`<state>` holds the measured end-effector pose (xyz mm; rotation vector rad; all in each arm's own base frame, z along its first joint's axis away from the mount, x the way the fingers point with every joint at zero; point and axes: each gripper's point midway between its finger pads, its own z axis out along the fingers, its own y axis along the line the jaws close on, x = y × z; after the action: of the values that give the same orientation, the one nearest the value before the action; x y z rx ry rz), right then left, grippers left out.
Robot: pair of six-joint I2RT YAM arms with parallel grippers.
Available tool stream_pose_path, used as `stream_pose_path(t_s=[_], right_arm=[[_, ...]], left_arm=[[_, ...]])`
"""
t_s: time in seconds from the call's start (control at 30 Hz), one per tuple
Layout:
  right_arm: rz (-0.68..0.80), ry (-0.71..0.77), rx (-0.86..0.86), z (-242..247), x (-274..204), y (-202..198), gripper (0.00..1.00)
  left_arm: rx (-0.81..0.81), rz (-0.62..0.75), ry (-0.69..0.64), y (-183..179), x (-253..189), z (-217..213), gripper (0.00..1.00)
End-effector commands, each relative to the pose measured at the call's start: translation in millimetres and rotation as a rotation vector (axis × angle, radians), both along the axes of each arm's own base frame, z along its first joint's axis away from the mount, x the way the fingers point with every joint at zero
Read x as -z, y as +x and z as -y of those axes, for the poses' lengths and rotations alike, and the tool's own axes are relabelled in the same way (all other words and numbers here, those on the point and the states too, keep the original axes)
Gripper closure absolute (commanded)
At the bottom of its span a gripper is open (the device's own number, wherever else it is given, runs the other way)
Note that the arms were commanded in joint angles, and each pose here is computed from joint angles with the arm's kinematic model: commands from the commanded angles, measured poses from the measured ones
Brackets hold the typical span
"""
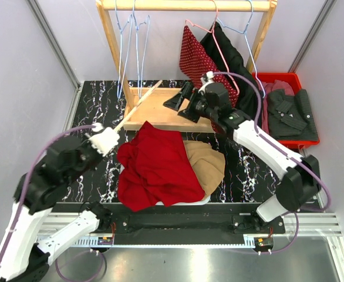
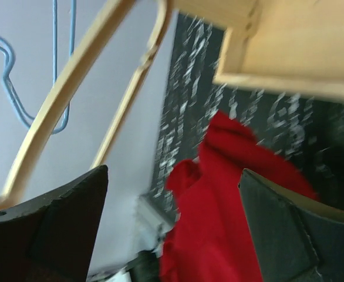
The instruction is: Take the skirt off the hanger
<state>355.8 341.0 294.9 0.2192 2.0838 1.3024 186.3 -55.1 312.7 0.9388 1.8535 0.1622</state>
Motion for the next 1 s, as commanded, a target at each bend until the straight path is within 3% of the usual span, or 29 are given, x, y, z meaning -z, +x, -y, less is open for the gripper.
stream_pose_path(t_s=[0.0, 0.17, 0.3, 0.37, 0.53, 0.7, 0.97], right_arm=[[0.294, -0.182, 0.165, 54.2, -47.2, 0.7, 0.0], [0.584, -0.199, 0.229, 86.6, -102.7, -28.9, 0.0], [0.785, -0.245, 0.267, 104.4, -142.3, -54.6, 0.0], [0.841, -0.246, 0.284, 114.8, -157.1, -64.8, 0.0], [0.829, -0.253, 0.279, 119.6, -151.3, -70.8, 0.0], [0.814, -0.237, 0.28, 122.2, -149.9, -75.7, 0.0], [0.805, -0.214, 0.259, 120.0, -147.1, -80.7, 0.0]], left_arm=[[0.064, -0.234, -0.247, -50.2, 6.8, 24.5, 1.0], [0.139, -0.396, -0.475, -60.2, -6.7, 66.2, 1.0], [0.036, -0.398, -0.619, -15.3, -40.5, 83.7, 1.0], [0.009, -0.314, -0.674, 5.1, -79.7, 83.9, 1.0], [-0.005, -0.182, -0.743, 66.2, -152.9, 99.4, 1.0], [-0.065, -0.138, -0.733, 111.8, -162.7, 103.9, 1.0], [-0.128, -0.081, -0.742, 153.1, -172.8, 106.4, 1.0]])
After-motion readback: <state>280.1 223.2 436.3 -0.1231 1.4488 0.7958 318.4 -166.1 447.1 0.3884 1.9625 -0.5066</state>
